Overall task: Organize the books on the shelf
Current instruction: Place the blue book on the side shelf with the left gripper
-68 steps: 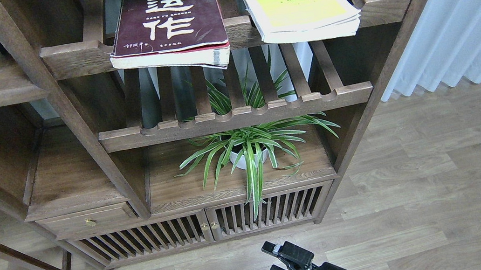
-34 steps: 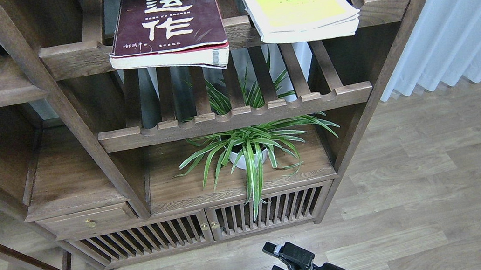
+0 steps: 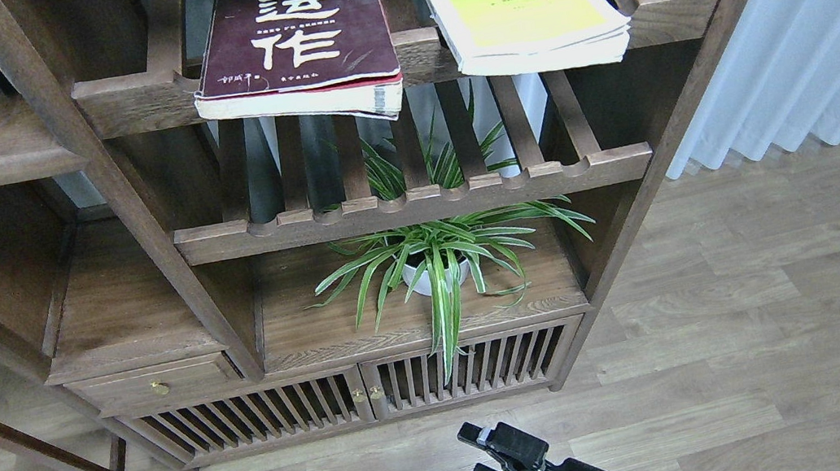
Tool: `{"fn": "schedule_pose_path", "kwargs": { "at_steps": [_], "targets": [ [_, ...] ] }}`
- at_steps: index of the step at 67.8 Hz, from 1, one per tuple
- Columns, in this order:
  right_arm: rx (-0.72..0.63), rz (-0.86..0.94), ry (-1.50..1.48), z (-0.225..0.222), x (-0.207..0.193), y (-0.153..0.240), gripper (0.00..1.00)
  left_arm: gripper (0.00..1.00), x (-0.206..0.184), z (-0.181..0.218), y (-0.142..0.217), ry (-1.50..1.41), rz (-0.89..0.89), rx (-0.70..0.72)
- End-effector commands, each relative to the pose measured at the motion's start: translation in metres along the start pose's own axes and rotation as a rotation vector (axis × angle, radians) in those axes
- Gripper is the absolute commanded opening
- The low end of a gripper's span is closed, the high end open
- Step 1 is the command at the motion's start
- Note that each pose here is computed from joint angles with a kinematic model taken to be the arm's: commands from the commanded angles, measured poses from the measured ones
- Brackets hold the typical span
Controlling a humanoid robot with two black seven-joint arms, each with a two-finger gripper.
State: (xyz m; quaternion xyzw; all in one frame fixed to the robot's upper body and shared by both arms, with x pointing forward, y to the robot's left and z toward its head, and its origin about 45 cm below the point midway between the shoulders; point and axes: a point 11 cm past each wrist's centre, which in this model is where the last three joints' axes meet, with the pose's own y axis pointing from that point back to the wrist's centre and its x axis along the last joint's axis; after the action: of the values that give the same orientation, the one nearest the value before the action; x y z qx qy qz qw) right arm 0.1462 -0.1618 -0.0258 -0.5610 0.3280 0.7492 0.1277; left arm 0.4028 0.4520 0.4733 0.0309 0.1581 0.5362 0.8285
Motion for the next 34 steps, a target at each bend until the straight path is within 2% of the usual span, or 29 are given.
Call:
{"fn": "schedule_pose_path", "kwargs": {
  "at_steps": [1, 11, 34],
  "targets": [
    [0.0, -0.001, 0.001, 0.0, 0.0, 0.0, 1.0, 1.0, -0.003, -0.007, 0.013, -0.03, 0.009, 0.045],
    [0.003, -0.001, 0.0, -0.001, 0.0, 0.0, 1.0, 1.0, 0.018, -0.028, 0.04, -0.038, 0.101, 0.137],
    [0.002, -0.009, 0.005, -0.002, -0.003, -0.002, 1.0, 1.0, 0.053, -0.127, 0.072, 0.042, 0.221, 0.438]
  ]
}}
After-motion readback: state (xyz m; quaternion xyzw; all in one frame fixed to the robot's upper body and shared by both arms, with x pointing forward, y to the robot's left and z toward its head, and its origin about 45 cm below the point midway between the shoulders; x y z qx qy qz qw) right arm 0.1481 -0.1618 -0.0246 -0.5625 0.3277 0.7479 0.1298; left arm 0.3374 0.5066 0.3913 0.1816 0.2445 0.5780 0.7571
